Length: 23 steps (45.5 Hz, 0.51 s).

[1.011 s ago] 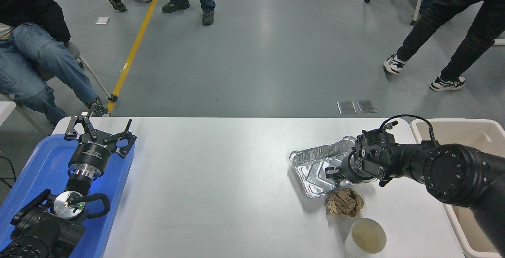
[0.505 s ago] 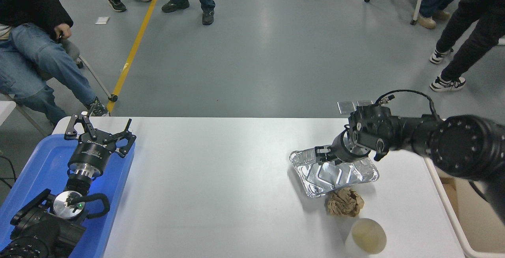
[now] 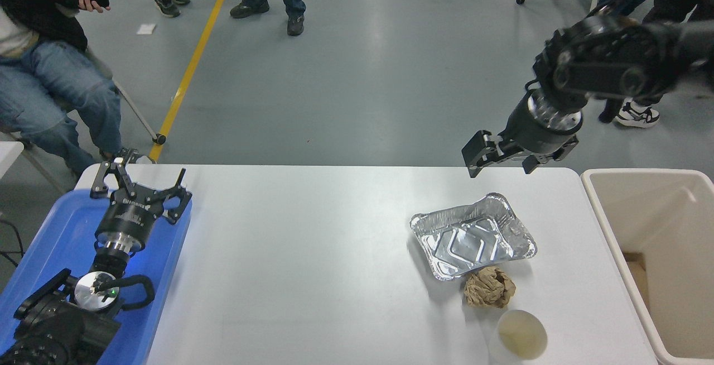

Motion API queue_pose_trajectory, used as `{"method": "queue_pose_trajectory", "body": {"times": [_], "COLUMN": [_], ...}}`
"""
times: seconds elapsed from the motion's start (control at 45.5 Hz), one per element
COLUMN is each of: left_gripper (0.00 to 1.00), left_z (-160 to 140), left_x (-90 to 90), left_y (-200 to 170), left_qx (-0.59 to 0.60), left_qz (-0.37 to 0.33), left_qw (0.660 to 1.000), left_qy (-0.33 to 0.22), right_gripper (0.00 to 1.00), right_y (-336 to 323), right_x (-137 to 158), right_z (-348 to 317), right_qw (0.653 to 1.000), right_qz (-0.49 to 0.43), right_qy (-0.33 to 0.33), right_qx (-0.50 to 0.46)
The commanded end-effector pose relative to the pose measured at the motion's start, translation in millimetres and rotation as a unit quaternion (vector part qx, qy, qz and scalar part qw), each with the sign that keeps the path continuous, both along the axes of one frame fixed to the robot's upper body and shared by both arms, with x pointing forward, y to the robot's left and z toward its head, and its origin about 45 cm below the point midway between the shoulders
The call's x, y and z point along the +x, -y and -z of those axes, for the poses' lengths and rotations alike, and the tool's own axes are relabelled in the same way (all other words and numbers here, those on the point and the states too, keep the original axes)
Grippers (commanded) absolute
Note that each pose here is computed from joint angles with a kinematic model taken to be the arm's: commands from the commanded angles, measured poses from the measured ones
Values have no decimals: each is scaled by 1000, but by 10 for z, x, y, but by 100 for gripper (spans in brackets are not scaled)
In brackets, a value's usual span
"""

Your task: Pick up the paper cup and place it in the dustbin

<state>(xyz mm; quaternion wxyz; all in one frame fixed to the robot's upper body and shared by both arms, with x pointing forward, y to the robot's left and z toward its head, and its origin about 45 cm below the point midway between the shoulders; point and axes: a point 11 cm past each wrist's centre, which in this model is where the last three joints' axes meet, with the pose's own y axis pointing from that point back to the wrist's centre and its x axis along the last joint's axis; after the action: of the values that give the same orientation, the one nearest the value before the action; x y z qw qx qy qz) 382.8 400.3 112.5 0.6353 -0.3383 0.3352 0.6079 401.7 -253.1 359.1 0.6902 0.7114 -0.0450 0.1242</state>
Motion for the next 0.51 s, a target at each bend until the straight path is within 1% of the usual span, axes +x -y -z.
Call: {"method": "queue_pose_trajectory", "body": {"times": [0.0, 0.088, 0.242, 0.484], "left_gripper": [99, 99, 99, 99], "left_z": [-1, -1, 4, 4], "left_x": [0, 0, -6, -6], "left_y": [-3, -3, -6, -6], "left_qx": [0, 0, 0, 0], "left_qz": [-1, -1, -2, -2], "left_qw": [1000, 1000, 1000, 1000], "left_qy": [0, 0, 0, 0], "right_gripper": [100, 100, 100, 100], "right_y": [208, 222, 258, 277], "right_x": [-510, -644, -872, -893], "right_z": [-715, -862, -752, -648], "right_qw": [1000, 999, 1000, 999], "right_qz": [-7, -8, -7, -3], "right_qy": [21, 28, -5, -23], "right_qx": [-9, -20, -29, -34]}}
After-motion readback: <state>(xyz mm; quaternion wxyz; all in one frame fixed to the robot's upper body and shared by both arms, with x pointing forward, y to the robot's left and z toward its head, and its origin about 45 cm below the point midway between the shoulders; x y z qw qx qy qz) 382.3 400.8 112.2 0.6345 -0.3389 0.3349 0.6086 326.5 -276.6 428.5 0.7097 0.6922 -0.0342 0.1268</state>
